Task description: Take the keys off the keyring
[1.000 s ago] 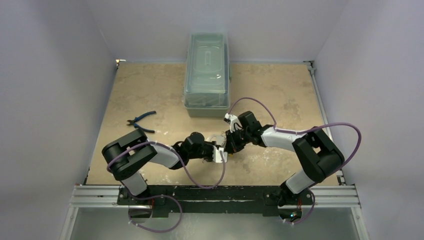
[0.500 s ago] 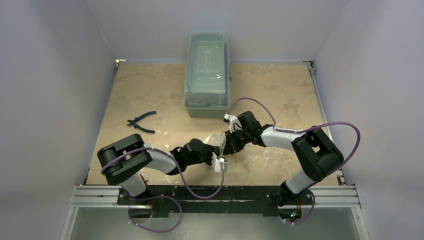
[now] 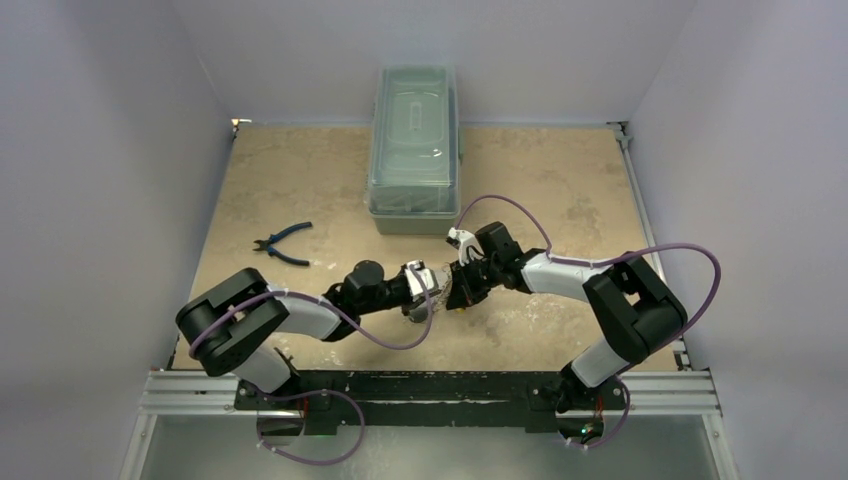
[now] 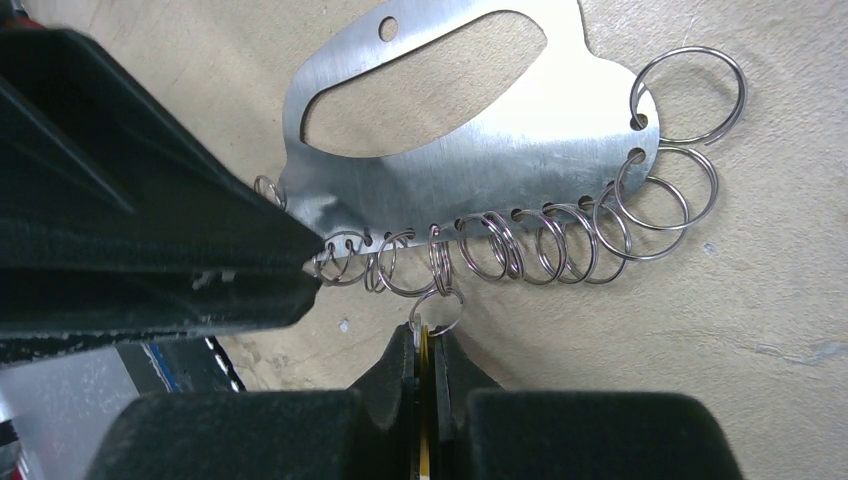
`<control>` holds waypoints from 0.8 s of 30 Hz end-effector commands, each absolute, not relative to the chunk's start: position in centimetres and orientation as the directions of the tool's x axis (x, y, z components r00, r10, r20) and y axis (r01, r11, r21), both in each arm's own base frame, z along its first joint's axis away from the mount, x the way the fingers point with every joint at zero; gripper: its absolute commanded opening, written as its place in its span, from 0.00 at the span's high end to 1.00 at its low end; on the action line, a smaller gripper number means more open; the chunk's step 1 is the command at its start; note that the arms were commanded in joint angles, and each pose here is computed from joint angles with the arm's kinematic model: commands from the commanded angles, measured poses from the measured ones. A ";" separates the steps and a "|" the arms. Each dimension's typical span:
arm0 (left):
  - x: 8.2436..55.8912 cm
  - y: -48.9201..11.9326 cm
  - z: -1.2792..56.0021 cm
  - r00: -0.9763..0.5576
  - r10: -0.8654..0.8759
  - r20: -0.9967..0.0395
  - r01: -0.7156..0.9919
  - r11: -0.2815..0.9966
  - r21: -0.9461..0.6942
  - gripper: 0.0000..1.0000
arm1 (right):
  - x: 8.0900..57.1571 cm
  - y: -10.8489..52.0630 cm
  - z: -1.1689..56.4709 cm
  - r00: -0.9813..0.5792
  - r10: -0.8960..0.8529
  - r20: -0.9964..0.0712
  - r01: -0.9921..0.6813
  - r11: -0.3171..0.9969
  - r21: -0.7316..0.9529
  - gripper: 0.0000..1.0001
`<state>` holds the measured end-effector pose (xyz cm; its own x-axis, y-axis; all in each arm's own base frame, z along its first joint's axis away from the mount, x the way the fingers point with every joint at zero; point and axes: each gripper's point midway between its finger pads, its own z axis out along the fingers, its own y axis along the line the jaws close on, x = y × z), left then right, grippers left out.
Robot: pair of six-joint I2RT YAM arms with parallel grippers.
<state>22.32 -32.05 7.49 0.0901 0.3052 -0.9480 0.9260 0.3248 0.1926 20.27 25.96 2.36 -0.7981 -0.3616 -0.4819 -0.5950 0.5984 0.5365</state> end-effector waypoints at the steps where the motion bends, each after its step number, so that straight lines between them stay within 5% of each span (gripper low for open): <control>1: 19.8 -33.1 8.4 -0.040 0.159 -0.986 0.961 0.278 0.005 0.84 | 21.2 26.5 4.0 -0.771 -0.355 -0.529 -0.626 0.577 0.525 1.00; 24: 22.8 -33.0 4.2 -0.107 0.192 -0.975 0.917 0.399 -0.022 0.79 | 21.0 26.5 4.0 -0.771 -0.356 -0.529 -0.626 0.576 0.525 1.00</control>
